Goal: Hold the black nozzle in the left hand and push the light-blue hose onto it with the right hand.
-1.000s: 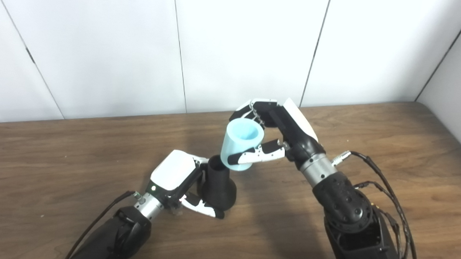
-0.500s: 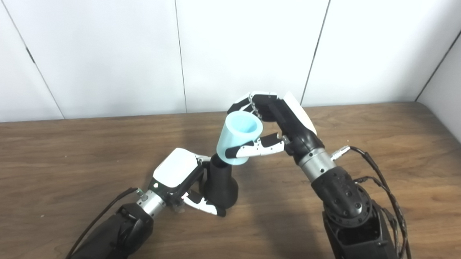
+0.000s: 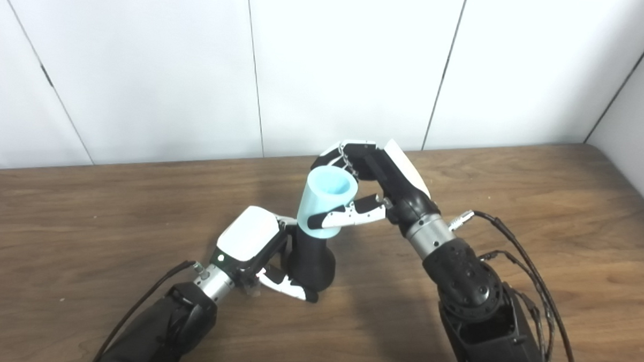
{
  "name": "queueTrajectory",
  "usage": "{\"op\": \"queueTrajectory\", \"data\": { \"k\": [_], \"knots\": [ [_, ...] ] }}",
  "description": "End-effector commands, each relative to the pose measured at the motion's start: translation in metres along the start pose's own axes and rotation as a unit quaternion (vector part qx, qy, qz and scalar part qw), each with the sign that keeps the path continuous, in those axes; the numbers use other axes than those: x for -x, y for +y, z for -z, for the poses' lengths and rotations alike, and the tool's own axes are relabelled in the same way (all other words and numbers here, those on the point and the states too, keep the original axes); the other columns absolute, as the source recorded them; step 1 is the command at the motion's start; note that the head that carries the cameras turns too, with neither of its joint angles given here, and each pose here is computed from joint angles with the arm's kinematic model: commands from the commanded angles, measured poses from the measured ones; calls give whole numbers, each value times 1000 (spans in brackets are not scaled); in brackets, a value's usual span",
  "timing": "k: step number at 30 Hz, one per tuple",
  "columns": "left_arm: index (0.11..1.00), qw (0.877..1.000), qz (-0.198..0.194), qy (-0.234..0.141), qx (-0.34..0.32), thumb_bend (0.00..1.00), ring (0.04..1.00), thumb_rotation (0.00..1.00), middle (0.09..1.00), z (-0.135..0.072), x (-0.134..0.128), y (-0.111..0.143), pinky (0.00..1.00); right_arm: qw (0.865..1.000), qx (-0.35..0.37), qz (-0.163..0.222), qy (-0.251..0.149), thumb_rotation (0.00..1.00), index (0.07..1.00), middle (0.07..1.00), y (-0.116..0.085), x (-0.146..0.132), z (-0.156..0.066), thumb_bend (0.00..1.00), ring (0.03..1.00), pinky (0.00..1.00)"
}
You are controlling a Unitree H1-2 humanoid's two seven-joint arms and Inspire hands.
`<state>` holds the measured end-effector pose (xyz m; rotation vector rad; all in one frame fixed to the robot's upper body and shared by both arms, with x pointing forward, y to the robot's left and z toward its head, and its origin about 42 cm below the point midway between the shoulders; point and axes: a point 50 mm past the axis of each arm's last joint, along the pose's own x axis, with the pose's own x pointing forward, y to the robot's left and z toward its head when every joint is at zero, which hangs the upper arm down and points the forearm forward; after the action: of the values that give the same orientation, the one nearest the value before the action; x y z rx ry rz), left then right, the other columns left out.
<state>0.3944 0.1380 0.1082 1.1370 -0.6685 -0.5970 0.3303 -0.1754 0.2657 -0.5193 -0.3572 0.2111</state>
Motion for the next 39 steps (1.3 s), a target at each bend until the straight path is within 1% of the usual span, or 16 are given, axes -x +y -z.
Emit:
{"op": "queueTrajectory", "data": {
  "k": [1,8,16,20,24,30,35,39],
  "knots": [
    [532,983,157,48,79,499,396,0,457,-36,81,-111,300,997,13,30,-71,0,529,459,-6,-8,-17,515,400,289],
    [527,982,167,51,79,501,408,0,466,-36,81,-110,319,996,24,35,-78,0,538,457,-4,-12,-17,514,393,275],
    [530,982,163,50,82,500,400,0,462,-38,80,-110,308,996,17,30,-86,0,543,454,-4,-16,-21,512,378,244],
    [533,982,163,48,82,499,394,0,458,-39,82,-111,296,995,25,16,-92,0,537,457,5,-16,-14,513,379,252],
    [532,981,167,48,80,500,395,0,462,-40,81,-110,301,995,31,12,-97,0,528,461,13,-17,-10,515,386,262],
    [518,981,169,44,80,502,406,0,469,-41,81,-110,314,993,40,11,-112,0,533,461,19,-22,-10,514,383,265],
    [531,981,170,46,81,500,397,0,463,-42,80,-112,303,993,48,6,-112,0,534,462,21,-25,-11,514,385,273],
    [520,982,169,44,76,502,407,0,473,-43,79,-111,323,993,61,-4,-101,0,527,463,21,-25,-12,515,387,281]
  ]
}}
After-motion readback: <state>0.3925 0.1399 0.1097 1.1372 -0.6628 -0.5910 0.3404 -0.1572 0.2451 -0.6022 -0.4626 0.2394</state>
